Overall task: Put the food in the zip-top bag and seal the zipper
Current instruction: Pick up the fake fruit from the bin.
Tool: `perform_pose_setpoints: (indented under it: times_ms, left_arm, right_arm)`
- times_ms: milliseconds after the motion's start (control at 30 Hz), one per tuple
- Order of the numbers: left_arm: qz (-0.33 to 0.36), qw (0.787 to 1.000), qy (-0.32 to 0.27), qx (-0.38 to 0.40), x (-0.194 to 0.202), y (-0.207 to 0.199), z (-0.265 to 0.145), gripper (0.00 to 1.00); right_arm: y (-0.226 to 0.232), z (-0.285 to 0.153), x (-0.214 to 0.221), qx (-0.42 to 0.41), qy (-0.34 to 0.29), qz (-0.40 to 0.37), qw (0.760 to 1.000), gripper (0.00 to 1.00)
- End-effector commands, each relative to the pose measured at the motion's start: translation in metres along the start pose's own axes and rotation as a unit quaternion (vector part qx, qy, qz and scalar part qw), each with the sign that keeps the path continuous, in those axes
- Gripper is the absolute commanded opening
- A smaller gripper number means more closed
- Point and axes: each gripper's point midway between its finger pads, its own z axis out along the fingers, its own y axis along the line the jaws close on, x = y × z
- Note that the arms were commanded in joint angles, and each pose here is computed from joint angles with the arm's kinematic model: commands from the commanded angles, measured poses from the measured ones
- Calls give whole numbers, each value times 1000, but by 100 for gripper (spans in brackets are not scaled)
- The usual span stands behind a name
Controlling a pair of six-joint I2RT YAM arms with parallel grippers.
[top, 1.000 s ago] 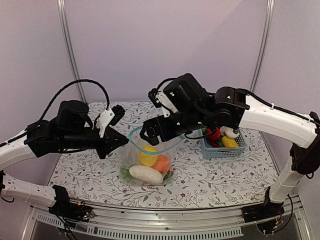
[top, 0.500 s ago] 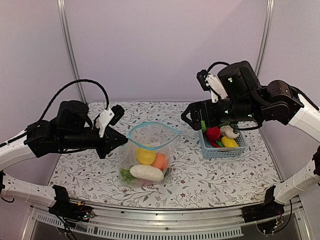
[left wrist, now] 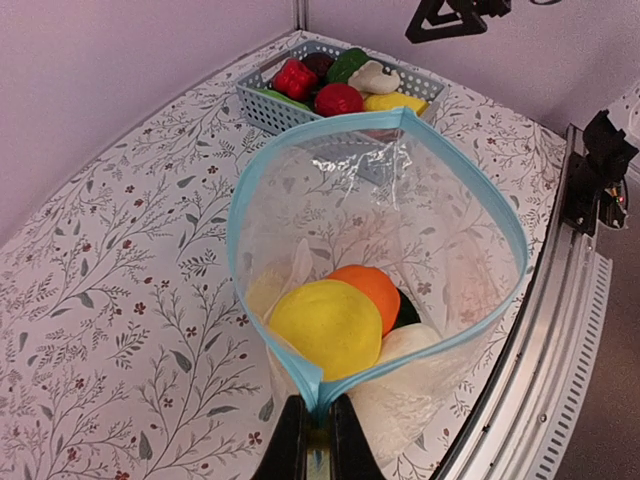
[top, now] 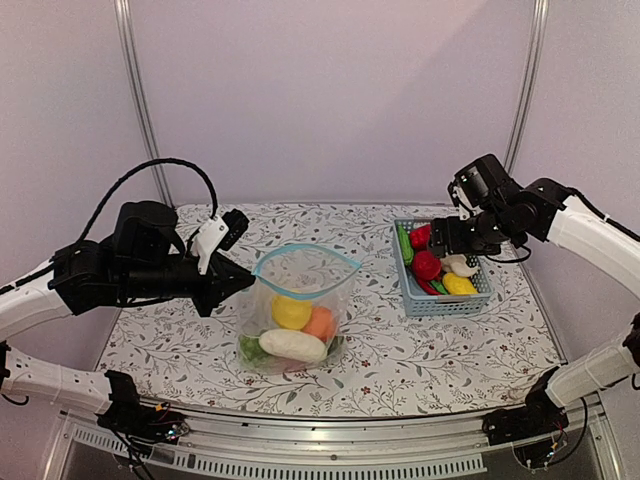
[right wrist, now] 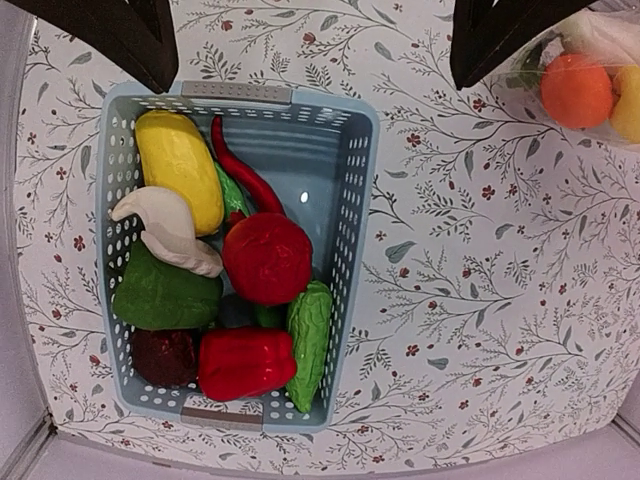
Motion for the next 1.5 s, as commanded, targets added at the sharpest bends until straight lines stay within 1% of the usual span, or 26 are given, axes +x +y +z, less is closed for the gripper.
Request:
perform_pose_setpoints:
  times_ms: [0, 133, 233, 333, 533, 767, 1100, 1200, 1333, 1467]
  left_arm:
    - [-6, 1000, -4, -11, 0, 6, -1, 0]
    - [-6, 1000, -2, -10, 1, 6, 0, 0]
    - [-6, 1000, -1, -10, 1, 5, 1, 0]
    - [-7, 1000, -1, -7, 1, 4, 1, 0]
    - [-7, 1000, -1, -7, 1, 4, 1, 0]
    - [-6, 1000, -4, -5, 0, 4, 0, 0]
    - [-6, 1000, -3, -3, 0, 3, 1, 0]
    - [-6, 1000, -3, -5, 0, 4, 0, 0]
    - [-6, 1000, -3, -5, 0, 4, 0, 0]
    - [-6, 1000, -3, -4, 0, 4, 0, 0]
  right_arm:
    - [1, 35, 0, -11, 17, 9, 1000, 93]
    - [-7, 63, -5, 17, 17, 21, 999, 91]
    - [-16, 85, -7, 32, 24, 37, 999, 87]
    - [-21, 102, -8, 35, 29, 50, 998, 85]
    - [-25, 139, 5, 49, 63, 55, 995, 82]
    - [-34, 170, 19, 69, 88, 60, 992, 79]
    - [-38, 194, 23, 78, 101, 59, 990, 80]
    - [-40, 197, 22, 83, 102, 58, 990, 75]
    - [-39, 195, 24, 78, 106, 56, 990, 65]
    - [-40, 177, 22, 74, 101, 52, 991, 61]
